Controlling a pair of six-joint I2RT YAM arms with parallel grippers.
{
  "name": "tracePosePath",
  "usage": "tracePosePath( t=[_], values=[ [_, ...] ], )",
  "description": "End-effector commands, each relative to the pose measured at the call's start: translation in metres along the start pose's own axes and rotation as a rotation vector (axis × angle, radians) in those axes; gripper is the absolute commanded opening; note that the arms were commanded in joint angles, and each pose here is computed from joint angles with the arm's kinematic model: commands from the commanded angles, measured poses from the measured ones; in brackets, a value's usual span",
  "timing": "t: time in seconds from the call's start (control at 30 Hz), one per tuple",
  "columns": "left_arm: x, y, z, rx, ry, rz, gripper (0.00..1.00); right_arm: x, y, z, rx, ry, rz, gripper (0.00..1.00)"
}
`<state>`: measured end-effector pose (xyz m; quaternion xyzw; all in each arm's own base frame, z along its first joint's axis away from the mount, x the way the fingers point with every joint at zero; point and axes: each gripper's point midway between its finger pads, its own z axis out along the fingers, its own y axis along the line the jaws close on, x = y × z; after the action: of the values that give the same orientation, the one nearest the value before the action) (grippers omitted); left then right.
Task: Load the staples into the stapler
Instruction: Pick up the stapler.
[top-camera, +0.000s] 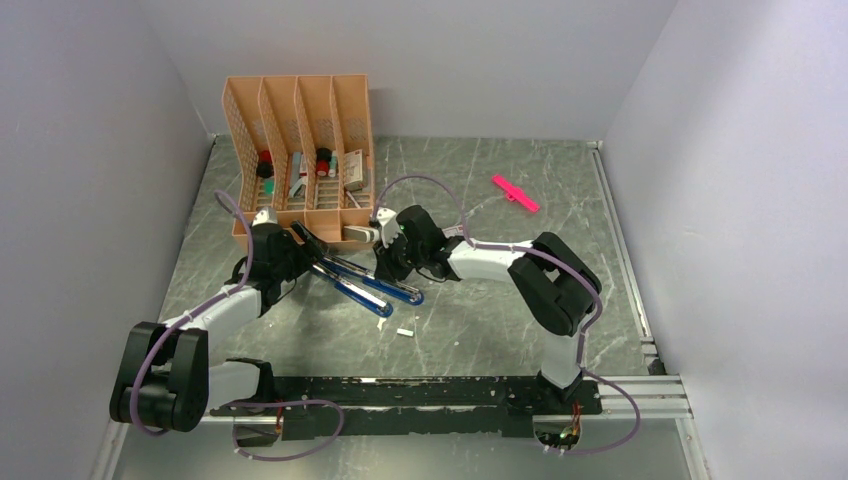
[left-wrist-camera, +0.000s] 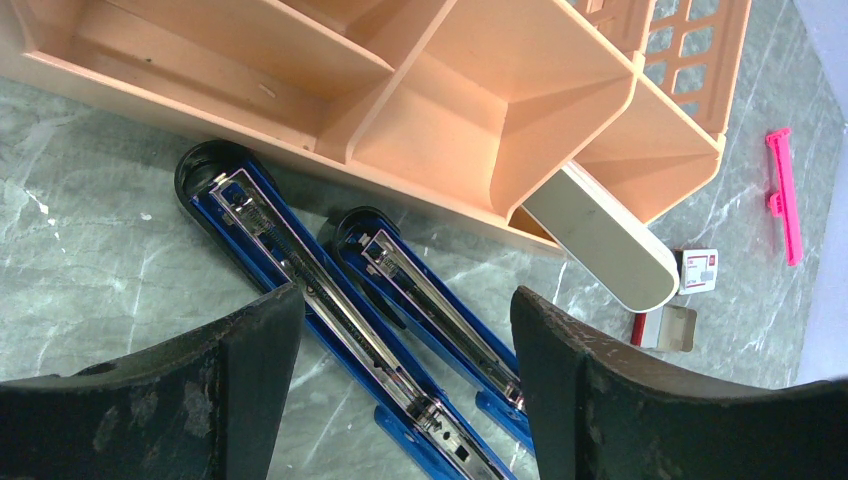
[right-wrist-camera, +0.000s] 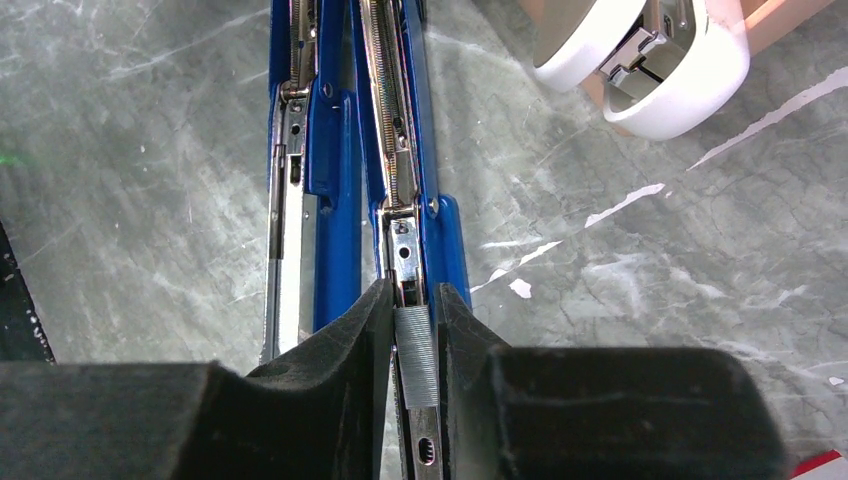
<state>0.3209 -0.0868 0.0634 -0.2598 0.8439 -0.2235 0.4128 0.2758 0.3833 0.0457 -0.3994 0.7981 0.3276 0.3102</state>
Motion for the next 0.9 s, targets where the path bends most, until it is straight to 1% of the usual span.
tracePosePath(
  t=[0.0, 0.1, 0.2, 0.3, 0.53, 0.6, 0.67, 0.87],
  values=[
    [-0.001, -0.009, 0.0, 0.043, -0.004, 0.012, 0.8, -0.012, 0.001, -0.006, 0.007, -0.039, -0.018, 0.19],
    [-0.001, -0.009, 0.0, 0.043, -0.004, 0.013, 0.8, -0.015, 0.001, -0.008, 0.01, -0.056, -0.022, 0.16],
    [-0.001, -0.009, 0.001, 0.044, -0.005, 0.013, 0.8, -0.017, 0.002, -0.01, 0.01, -0.067, -0.026, 0.11],
    [-0.001, -0.009, 0.0, 0.045, -0.005, 0.013, 0.8, -0.018, 0.003, -0.01, 0.006, -0.07, -0.027, 0.08],
    [-0.001, -0.009, 0.0, 0.044, -0.004, 0.013, 0.8, -0.025, 0.006, -0.016, 0.001, -0.109, -0.039, 0.08],
    [-0.001, -0.009, 0.0, 0.045, -0.005, 0.013, 0.8, -0.035, 0.009, -0.02, -0.005, -0.139, -0.053, 0.08],
    [-0.001, -0.009, 0.0, 0.044, -0.005, 0.013, 0.8, -0.028, 0.01, -0.022, -0.007, -0.139, -0.055, 0.08],
    [-0.002, -0.01, 0.001, 0.045, -0.005, 0.012, 0.8, -0.033, 0.012, -0.029, -0.005, -0.179, -0.073, 0.08]
  ],
)
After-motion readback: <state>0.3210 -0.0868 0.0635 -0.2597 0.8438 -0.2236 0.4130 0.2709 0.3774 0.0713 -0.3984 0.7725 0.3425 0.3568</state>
